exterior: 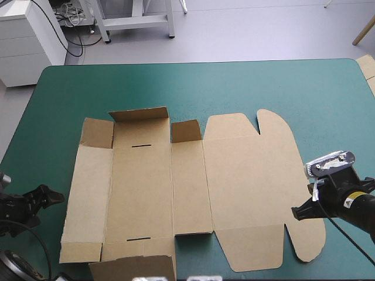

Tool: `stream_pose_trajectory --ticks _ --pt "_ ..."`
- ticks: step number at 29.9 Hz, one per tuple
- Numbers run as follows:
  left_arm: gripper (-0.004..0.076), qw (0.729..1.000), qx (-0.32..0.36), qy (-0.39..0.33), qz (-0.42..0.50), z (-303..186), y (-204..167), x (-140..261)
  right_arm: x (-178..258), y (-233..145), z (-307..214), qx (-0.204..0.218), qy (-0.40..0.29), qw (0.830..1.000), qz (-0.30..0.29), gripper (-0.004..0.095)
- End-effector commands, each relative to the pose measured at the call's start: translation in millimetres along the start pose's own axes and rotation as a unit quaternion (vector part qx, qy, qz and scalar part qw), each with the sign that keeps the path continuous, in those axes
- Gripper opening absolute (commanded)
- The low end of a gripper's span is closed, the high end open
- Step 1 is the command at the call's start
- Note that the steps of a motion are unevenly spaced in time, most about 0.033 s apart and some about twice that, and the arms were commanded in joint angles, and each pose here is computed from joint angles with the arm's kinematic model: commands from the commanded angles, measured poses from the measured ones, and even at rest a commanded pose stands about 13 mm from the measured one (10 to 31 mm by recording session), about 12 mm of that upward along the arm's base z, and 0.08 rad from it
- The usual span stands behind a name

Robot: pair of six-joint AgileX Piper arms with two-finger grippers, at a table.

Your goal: Fold the box

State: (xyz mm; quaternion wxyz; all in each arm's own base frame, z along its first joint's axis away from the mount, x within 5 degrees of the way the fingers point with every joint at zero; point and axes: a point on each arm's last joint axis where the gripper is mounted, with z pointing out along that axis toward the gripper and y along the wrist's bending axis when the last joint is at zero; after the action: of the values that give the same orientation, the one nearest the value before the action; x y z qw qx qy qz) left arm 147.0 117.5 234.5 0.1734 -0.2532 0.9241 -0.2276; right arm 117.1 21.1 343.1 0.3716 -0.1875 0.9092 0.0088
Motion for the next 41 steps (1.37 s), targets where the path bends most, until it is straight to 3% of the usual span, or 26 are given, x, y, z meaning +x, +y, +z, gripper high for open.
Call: stream_pose_trajectory --ticks 1,12,22,32,41 --pt "0.0655 0.999 0.013 -0.023 0.021 0 -8 -2 -9 -3 -7 0.014 -0.037 0.999 0.000 -0.0021" --pt "0.0655 0.989 0.025 0.033 0.141 32 -28 13 -9 -3 -7 0.014 -0.038 0.999 0.000 -0.0021" --pt "0.0650 0.977 0.056 0.059 0.196 42 -42 20 -9 -2 -7 0.010 -0.036 0.999 0.001 -0.0021" --pt "0.0477 0.963 0.095 0.110 0.225 46 -57 31 -9 -2 -7 0.010 -0.036 0.999 0.001 -0.0021" --pt "0.0454 0.959 0.129 0.096 0.235 45 -63 30 -9 -2 -7 0.010 -0.036 0.999 0.001 -0.0021"
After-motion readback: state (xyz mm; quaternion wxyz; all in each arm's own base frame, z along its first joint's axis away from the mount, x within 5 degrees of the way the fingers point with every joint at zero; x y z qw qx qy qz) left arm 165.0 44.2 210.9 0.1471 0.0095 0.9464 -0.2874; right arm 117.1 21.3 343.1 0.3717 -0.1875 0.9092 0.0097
